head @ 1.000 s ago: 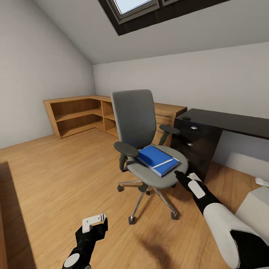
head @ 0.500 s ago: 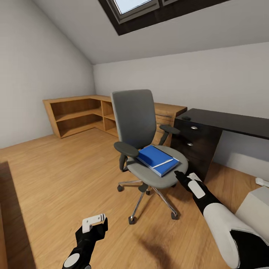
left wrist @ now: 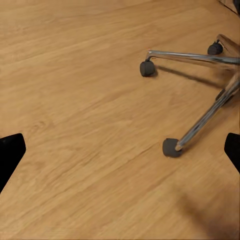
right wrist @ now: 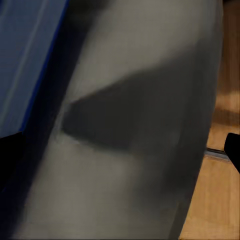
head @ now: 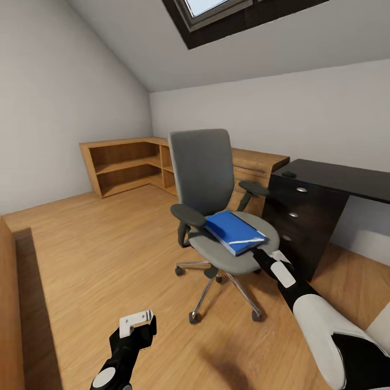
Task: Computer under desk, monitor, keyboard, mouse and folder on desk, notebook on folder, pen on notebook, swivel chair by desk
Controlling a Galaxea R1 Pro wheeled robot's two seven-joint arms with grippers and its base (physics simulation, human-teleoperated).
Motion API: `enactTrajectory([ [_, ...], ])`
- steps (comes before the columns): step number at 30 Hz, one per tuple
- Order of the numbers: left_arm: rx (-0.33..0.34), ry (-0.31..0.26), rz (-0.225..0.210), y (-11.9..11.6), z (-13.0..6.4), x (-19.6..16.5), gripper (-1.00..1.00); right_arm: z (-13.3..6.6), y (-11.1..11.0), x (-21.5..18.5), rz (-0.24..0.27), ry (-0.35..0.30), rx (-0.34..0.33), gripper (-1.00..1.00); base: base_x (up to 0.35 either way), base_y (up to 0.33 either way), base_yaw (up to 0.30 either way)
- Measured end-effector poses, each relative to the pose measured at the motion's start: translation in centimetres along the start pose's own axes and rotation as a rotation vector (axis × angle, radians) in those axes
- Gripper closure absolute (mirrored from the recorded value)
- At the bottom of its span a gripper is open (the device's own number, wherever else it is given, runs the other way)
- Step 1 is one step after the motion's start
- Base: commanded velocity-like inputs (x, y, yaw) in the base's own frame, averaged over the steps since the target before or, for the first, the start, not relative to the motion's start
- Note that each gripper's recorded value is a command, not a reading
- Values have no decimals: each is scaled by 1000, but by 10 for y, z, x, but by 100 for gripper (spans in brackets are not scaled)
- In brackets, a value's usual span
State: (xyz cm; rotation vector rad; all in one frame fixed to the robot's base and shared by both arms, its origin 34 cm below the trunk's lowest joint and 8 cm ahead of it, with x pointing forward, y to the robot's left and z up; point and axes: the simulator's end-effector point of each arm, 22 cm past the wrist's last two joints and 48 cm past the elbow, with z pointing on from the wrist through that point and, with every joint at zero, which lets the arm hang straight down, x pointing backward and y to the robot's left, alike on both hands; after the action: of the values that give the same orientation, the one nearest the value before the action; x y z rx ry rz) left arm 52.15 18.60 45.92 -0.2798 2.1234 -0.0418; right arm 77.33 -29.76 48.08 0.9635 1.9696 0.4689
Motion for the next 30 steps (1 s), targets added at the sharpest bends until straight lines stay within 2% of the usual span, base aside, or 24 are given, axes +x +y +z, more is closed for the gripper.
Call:
enactTrajectory([
  [20, 3, 0, 0, -1, 0, 0, -100, 0, 0, -1, -8, -2, 2, -100, 144, 0, 5],
  [30, 3, 1, 0, -1, 0, 0, -100, 0, -2, -1, -13, -2, 6, -100, 202, 0, 175],
])
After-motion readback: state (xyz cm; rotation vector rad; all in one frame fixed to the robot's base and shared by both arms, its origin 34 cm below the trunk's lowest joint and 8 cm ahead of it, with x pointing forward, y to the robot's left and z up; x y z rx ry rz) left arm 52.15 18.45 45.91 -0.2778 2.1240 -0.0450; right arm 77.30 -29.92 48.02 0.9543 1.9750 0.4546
